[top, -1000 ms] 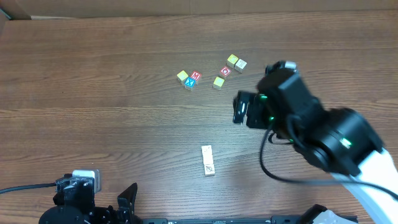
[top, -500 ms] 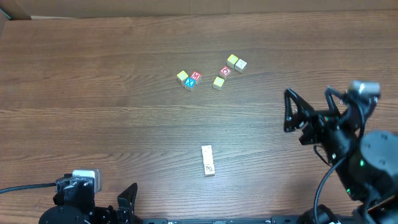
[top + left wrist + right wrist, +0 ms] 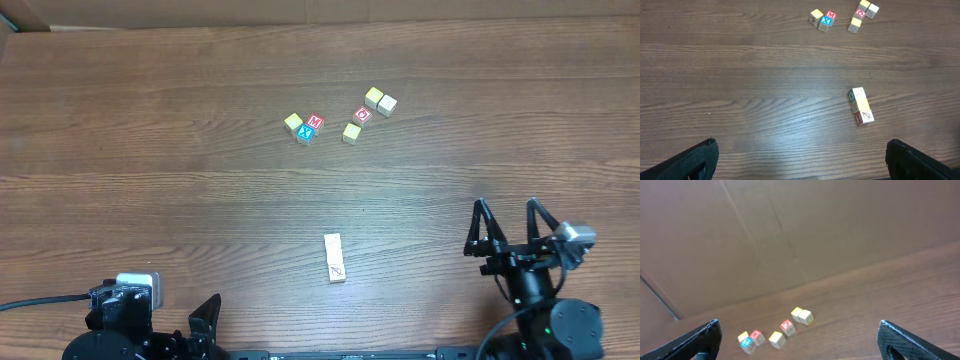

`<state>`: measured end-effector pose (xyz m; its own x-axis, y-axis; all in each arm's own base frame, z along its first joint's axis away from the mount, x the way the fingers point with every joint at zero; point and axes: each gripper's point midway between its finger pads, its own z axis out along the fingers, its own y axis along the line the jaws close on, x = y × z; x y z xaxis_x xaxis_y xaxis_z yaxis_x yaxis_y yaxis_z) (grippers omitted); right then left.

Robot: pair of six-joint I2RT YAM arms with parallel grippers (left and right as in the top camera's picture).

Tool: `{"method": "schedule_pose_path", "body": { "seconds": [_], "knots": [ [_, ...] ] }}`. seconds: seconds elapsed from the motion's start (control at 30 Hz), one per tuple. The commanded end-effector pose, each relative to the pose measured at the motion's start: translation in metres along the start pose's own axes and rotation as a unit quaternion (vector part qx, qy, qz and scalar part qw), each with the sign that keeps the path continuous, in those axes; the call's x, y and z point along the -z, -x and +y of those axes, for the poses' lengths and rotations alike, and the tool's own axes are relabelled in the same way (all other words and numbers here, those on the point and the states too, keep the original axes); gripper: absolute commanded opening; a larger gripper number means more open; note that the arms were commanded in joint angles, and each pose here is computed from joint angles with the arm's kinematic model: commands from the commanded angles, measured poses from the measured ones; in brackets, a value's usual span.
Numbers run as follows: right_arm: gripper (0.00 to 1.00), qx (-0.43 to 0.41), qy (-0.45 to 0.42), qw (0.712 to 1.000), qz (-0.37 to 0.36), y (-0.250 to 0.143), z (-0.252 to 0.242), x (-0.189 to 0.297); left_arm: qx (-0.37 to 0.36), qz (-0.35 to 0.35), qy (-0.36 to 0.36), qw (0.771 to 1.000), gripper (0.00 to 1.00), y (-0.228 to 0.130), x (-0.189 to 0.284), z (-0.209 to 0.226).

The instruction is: Flip 3 blocks

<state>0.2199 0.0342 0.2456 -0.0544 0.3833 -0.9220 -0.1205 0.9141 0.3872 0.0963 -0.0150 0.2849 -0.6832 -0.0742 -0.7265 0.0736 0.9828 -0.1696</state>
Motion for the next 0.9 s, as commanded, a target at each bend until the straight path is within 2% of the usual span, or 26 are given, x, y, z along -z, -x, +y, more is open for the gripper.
{"method": "schedule_pose_path", "body": {
  "seconds": [0.0,0.3,0.53,0.87],
  "knots": [
    [1.0,0.007,0.008,1.0,-0.002,-0.014,-0.004,-0.003,-0.003,-0.011,0.005,1.0,1.0,0.002,0.004,0.003],
    [1.0,0.005,-0.017,1.0,-0.001,-0.043,-0.027,-0.017,-0.003,-0.011,0.005,1.0,1.0,0.002,0.004,0.003],
    [1.0,-0.036,-0.072,0.997,-0.007,-0.054,-0.06,-0.02,-0.003,-0.011,0.005,1.0,1.0,0.002,0.004,0.003],
    [1.0,-0.021,-0.095,0.995,-0.032,-0.048,-0.081,-0.019,-0.003,-0.011,0.005,1.0,1.0,0.002,0.004,0.003]
  ]
}}
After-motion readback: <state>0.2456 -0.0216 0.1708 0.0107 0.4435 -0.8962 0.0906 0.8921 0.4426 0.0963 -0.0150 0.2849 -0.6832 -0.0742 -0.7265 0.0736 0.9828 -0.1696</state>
